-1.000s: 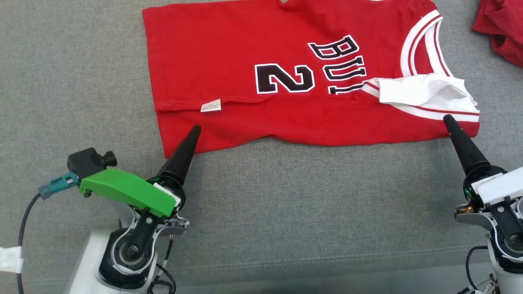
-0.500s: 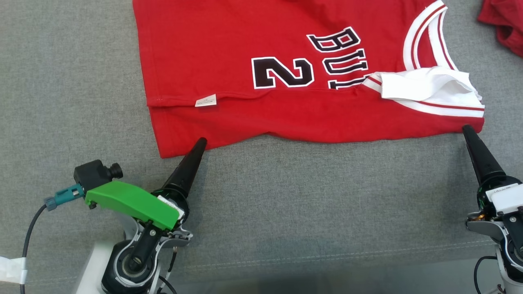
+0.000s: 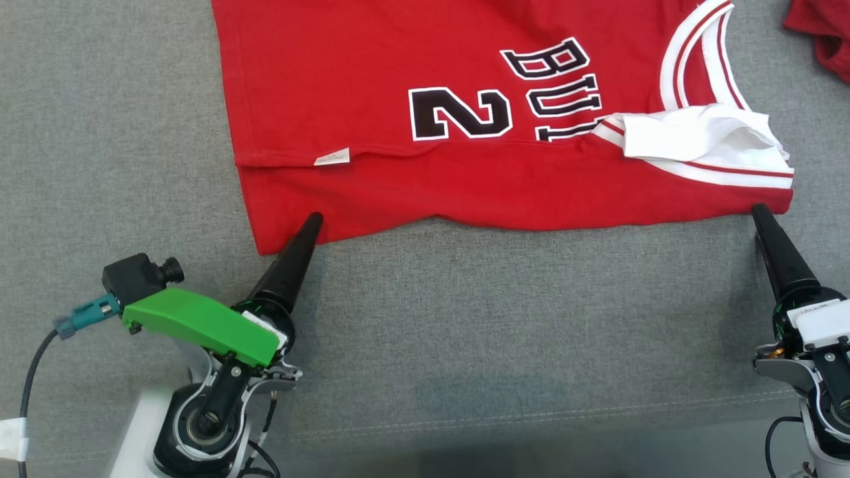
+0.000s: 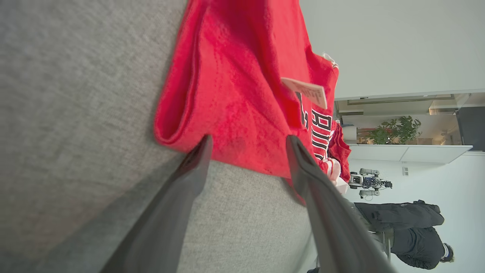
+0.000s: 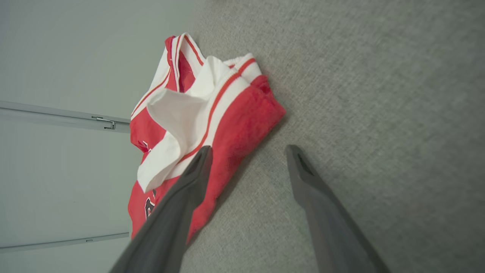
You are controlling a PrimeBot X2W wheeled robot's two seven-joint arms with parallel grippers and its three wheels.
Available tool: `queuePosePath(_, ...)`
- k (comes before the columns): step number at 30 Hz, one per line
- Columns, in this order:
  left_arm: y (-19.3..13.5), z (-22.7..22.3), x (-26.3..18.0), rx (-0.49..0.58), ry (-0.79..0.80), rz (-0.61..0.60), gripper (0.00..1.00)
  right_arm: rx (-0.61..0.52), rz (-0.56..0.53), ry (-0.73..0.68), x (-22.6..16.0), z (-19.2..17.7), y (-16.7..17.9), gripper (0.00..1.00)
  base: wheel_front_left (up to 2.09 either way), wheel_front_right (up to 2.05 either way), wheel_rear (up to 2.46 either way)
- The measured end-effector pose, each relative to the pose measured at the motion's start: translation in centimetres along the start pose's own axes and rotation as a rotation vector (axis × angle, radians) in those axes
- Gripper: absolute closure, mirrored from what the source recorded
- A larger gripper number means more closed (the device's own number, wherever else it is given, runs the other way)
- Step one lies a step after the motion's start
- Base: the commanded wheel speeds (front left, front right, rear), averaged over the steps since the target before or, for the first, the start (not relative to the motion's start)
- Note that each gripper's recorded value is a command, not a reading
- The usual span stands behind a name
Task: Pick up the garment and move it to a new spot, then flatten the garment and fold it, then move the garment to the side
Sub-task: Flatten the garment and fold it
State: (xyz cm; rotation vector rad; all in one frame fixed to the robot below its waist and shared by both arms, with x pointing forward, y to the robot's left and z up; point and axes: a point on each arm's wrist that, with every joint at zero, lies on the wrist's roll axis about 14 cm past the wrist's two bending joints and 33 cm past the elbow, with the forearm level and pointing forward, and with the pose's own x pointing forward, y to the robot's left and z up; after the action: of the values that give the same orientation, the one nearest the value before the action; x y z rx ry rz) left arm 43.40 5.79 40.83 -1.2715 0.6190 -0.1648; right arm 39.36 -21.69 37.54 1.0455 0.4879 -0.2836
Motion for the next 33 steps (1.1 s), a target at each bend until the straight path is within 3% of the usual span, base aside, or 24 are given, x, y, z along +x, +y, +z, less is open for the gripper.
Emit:
queuePosePath(13, -0.2, 1.0, 1.1, 0.029, -0.013, -0.009, 0.0, -0.024, 0.028, -0.02, 2.0, 0.7, 1.0, 0.0, 0.0, 0.0, 0.0)
queuePosePath(33, 1.7, 0.8, -2.0, 0.01, -0.039, 0.06, 0.0, -0.025, 0.043, -0.007, 2.2, -0.1, 1.4, 0.0, 0.0, 0.0, 0.0)
